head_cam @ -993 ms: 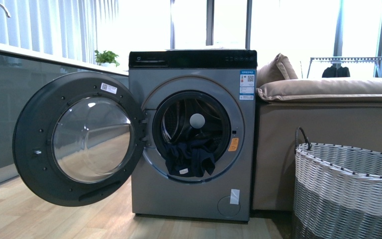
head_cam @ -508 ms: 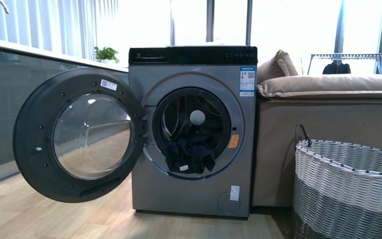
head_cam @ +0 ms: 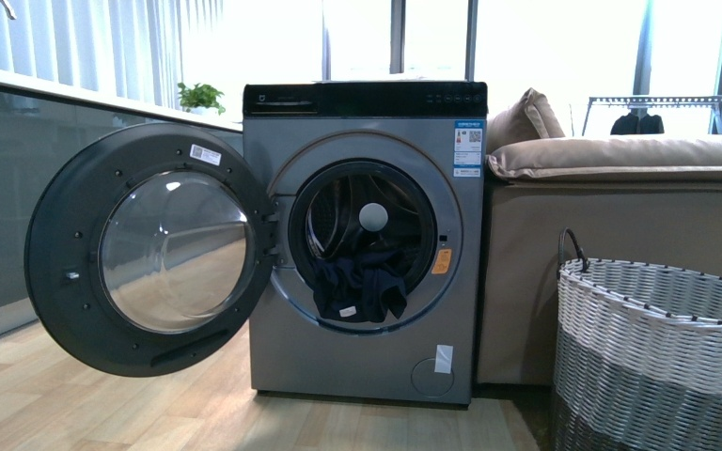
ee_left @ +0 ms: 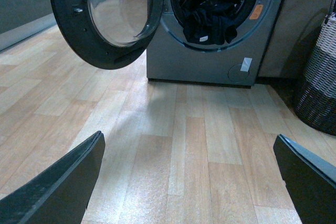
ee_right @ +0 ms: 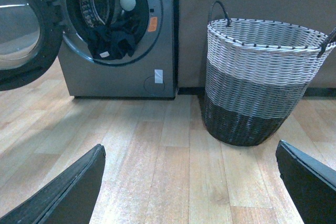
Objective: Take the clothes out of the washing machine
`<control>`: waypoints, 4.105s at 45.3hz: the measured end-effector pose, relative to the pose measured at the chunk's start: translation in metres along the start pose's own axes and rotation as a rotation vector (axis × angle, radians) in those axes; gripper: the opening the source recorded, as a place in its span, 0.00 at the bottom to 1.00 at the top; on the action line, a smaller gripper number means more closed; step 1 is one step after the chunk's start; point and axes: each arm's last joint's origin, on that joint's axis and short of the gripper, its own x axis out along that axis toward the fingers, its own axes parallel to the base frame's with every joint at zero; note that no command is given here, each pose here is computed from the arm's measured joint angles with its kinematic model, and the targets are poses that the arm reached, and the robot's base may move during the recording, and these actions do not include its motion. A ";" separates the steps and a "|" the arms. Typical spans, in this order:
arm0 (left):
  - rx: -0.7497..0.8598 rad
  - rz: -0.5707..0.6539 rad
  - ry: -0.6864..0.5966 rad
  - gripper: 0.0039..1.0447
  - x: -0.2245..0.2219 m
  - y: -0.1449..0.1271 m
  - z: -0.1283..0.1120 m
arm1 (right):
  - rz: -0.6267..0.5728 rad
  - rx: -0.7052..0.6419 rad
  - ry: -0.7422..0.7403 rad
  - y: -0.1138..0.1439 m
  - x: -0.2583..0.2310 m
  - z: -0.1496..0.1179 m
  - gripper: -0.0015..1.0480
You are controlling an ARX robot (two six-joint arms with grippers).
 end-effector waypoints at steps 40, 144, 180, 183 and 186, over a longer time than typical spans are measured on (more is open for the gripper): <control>0.000 0.000 0.000 0.94 0.000 0.000 0.000 | -0.001 0.000 0.000 0.000 0.000 0.000 0.93; 0.000 0.001 0.000 0.94 0.000 0.000 0.000 | 0.000 0.000 0.000 0.000 0.000 0.000 0.93; 0.052 -0.228 0.071 0.94 0.039 -0.030 0.025 | 0.000 0.000 0.000 0.000 0.000 0.000 0.93; 0.077 -0.241 0.075 0.94 0.050 -0.039 0.028 | 0.000 0.000 0.000 0.000 0.000 0.000 0.93; 0.098 -0.253 0.075 0.94 0.060 -0.047 0.030 | 0.000 0.000 0.000 0.000 0.000 0.000 0.93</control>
